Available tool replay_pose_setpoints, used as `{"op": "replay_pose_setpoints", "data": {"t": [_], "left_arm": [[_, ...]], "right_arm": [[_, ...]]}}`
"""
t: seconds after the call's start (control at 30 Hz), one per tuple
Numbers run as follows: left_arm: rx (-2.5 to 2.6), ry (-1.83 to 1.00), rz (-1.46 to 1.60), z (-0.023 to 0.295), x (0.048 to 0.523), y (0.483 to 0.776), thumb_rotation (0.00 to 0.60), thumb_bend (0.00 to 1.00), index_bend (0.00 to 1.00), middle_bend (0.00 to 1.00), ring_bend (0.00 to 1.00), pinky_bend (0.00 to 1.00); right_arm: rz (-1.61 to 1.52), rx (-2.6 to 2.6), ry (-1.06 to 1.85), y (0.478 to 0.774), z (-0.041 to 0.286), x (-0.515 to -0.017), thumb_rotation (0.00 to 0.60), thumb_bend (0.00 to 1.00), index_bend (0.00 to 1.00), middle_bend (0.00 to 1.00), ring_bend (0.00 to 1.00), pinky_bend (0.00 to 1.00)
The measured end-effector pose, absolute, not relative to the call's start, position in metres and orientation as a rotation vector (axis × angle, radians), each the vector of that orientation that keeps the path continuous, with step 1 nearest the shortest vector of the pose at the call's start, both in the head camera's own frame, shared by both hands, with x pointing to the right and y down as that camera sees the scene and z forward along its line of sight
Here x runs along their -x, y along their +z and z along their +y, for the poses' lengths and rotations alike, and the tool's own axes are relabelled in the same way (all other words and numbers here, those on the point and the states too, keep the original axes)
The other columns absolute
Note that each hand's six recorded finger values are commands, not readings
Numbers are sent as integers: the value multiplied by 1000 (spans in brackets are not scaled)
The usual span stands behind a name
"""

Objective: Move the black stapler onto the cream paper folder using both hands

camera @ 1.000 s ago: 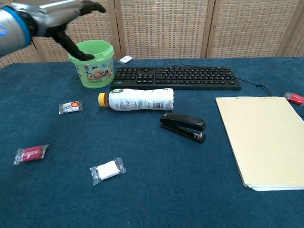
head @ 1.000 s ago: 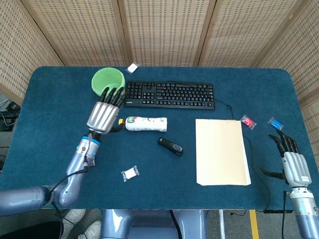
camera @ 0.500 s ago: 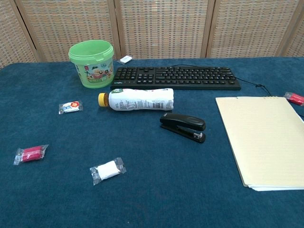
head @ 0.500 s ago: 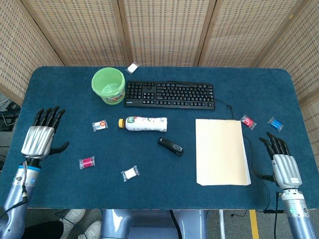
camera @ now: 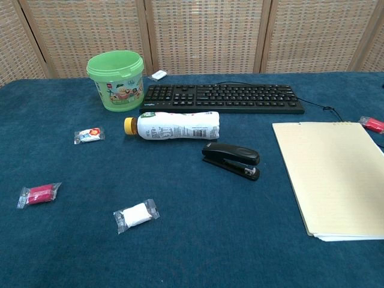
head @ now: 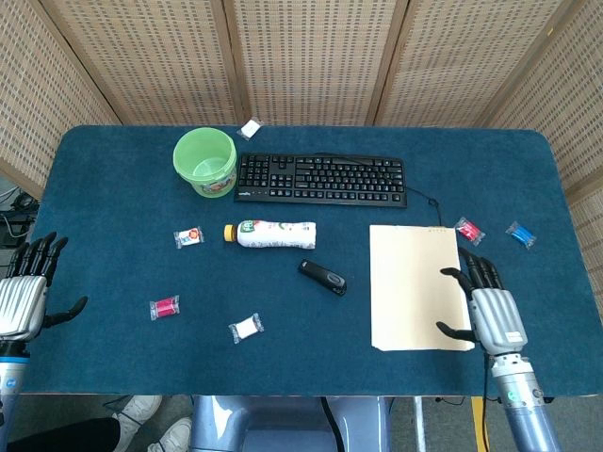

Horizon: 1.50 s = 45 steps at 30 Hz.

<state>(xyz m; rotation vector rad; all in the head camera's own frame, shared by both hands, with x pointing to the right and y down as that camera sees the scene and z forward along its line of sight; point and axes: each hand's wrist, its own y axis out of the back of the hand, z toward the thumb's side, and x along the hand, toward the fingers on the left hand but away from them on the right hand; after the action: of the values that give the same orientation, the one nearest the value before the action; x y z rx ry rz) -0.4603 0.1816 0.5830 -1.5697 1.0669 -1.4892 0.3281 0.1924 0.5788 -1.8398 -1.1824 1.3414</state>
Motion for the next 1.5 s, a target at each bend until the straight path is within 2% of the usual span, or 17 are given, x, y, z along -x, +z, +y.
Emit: {"op": "replay_pose_setpoints", "data": {"t": [0.17, 0.67, 0.97, 1.5], "left_arm": [[1575, -1471, 1081, 182, 461, 578, 600, 266, 3, 0, 0, 0], [1625, -1459, 1050, 183, 458, 579, 600, 266, 15, 0, 0, 0], [1651, -1450, 1069, 182, 460, 575, 600, 269, 17, 0, 0, 0], [1670, -1452, 1071, 181, 463, 576, 600, 269, 17, 0, 0, 0]], "right_arm": [[-1107, 1874, 1336, 580, 181, -274, 600, 85, 278, 0, 0, 40], [-993, 1957, 1476, 618, 142, -137, 600, 128, 354, 0, 0, 34], [-959, 1876, 1618, 651, 139, -114, 600, 130, 355, 0, 0, 34], [-914, 1830, 1721, 686, 137, -102, 600, 131, 346, 0, 0, 34]]}}
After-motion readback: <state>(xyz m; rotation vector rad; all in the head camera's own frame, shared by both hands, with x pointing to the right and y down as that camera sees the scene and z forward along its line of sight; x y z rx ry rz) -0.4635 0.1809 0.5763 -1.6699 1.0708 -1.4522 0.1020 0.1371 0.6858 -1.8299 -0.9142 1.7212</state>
